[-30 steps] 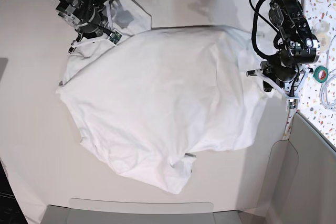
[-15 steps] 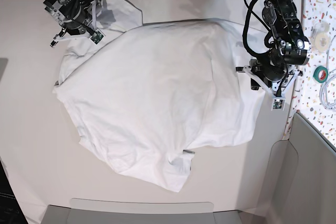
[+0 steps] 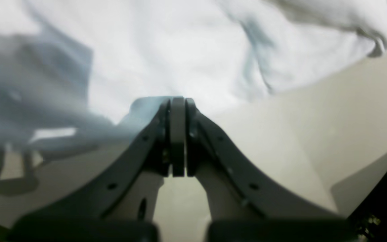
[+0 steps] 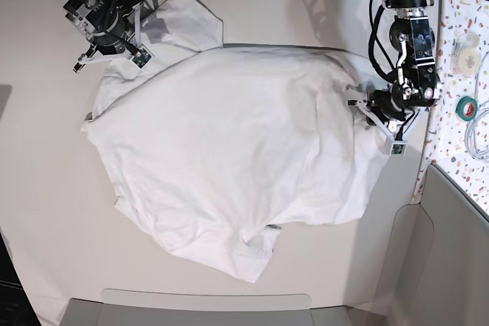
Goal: Layout the t-shirt on the table in an organized manner, then fold the t-shirt properly
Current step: 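Grasp a shirt edge with the right gripper and pull it outward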
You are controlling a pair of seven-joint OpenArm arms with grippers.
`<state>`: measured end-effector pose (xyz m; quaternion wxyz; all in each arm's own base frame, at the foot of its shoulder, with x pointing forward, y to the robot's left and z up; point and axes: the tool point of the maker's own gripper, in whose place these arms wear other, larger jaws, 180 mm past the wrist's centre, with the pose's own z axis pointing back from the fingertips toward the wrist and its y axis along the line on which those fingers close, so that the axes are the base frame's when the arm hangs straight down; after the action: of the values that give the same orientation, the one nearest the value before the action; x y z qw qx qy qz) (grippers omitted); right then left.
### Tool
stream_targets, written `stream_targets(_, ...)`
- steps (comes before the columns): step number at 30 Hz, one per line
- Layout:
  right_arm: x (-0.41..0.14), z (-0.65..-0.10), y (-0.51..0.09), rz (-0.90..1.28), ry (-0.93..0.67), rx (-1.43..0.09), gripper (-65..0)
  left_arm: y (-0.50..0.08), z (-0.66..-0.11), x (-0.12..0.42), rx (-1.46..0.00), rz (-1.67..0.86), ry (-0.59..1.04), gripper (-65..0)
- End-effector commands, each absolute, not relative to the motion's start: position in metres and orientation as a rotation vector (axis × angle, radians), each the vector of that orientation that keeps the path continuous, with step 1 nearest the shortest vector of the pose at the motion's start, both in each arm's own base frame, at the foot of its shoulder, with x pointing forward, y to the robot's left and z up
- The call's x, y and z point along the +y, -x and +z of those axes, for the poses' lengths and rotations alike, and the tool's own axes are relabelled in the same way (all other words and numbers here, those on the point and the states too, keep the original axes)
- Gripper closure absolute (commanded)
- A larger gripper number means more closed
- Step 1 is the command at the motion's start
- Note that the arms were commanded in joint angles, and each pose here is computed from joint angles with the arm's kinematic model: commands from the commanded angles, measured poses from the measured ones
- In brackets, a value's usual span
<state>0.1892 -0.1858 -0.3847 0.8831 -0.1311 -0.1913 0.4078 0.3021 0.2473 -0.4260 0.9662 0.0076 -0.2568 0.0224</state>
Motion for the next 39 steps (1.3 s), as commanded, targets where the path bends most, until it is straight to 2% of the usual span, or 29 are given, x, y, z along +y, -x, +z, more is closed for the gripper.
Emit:
stream_targets(1,-0.192,-0.377,-0.194,0.847,0.298,-0.417,0.0,-0.285,-0.442,0.259,-0.432,0.064,-0.067,-7.6)
stream_targets(8,-0.211,-0.372,-0.197,0.791,0.338,-0.414,0.0,-0.286,-0.44,0.281,-0.456,0.189,-0.153,-7.6)
stream_targets(14,-0.206,-0.383,-0.176,0.813,0.3,-0.363,0.0,-0.287,-0.44,0.279,-0.459,0.193,-0.148,-7.6)
stream_targets(17,-0.185,-0.393,-0.162,0.868,0.245,-0.341,0.0,-0.292,-0.437,0.278,-0.473,0.196,-0.145,-7.6)
stream_targets(22,-0.16,-0.401,-0.151,0.936,0.185,-0.33,0.0,-0.319,-0.406,0.266,-0.577,0.191,-0.12,-7.6)
stream_targets(26,-0.163,-0.401,-0.15,0.936,0.206,-0.295,0.0,-0.333,-0.378,0.253,-0.671,0.168,-0.103,-7.6)
stream_targets(30,-0.162,-0.398,-0.158,0.925,0.214,-0.314,0.0,-0.332,-0.377,0.245,-0.66,0.17,-0.083,-7.6)
stream_targets(33,-0.162,-0.394,-0.166,0.892,0.216,-0.339,0.0,-0.333,-0.372,0.244,-0.67,0.169,-0.083,-7.6)
stream_targets(39,-0.171,-0.383,-0.184,0.729,0.2,-0.434,0.0,-0.338,-0.316,0.252,-0.849,0.265,-0.065,-8.0)
